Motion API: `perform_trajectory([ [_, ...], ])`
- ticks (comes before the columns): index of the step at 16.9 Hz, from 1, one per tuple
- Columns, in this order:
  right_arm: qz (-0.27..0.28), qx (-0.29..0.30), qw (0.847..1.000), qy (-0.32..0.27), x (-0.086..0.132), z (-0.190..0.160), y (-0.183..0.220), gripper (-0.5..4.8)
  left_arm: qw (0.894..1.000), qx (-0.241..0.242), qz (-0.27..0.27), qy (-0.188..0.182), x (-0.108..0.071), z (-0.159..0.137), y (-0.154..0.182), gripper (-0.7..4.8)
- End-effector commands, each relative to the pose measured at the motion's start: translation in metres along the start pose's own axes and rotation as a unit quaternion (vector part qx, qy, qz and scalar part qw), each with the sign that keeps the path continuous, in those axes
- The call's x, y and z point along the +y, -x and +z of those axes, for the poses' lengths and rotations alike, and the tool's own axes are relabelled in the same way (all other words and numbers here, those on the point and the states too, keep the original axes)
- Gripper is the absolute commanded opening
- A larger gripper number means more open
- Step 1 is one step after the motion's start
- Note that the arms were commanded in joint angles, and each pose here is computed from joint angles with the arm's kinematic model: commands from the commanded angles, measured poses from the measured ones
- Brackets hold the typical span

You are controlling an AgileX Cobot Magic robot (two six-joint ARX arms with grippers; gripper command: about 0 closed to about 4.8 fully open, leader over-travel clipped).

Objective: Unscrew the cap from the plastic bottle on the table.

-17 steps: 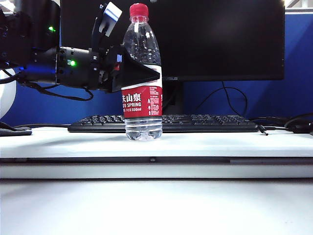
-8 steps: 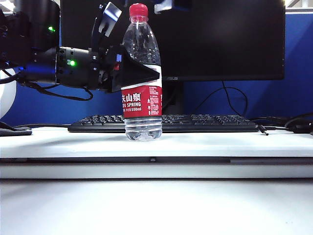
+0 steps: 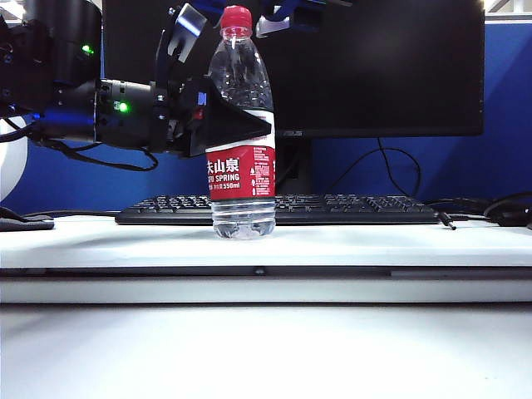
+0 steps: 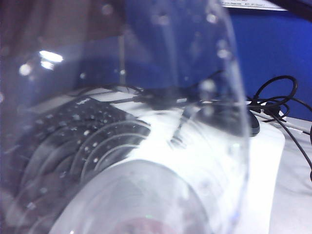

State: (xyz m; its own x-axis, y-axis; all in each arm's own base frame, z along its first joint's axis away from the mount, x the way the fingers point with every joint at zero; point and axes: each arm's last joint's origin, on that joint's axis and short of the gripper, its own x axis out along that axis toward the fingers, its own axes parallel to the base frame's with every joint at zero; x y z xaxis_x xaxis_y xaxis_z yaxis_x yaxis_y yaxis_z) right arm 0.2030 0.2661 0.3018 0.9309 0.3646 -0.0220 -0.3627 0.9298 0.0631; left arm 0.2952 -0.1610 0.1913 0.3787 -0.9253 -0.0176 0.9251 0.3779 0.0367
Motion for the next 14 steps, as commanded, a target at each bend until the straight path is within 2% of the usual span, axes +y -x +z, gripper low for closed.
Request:
perform_trajectory([
  [1, 0.009, -0.005, 1.000, -0.005, -0.002, 0.003, -0.001, 1.82, 1.000, -0.003, -0.004, -0.013, 0.000, 0.002, 0.000, 2.37],
  [7, 0.016, -0.005, 1.000, -0.006, -0.002, 0.003, -0.001, 1.65, 1.000, 0.014, -0.013, -0.014, -0.001, -0.002, 0.000, 2.37],
  [10, 0.031, 0.013, 0.999, 0.005, -0.004, 0.001, -0.001, 0.91, 1.000, 0.013, -0.013, -0.014, -0.001, -0.002, 0.000, 2.37],
  [14, 0.080, 0.044, 0.996, 0.019, -0.020, 0.005, -0.002, 0.89, 1.000, 0.013, -0.013, -0.014, -0.001, -0.002, 0.000, 2.37],
])
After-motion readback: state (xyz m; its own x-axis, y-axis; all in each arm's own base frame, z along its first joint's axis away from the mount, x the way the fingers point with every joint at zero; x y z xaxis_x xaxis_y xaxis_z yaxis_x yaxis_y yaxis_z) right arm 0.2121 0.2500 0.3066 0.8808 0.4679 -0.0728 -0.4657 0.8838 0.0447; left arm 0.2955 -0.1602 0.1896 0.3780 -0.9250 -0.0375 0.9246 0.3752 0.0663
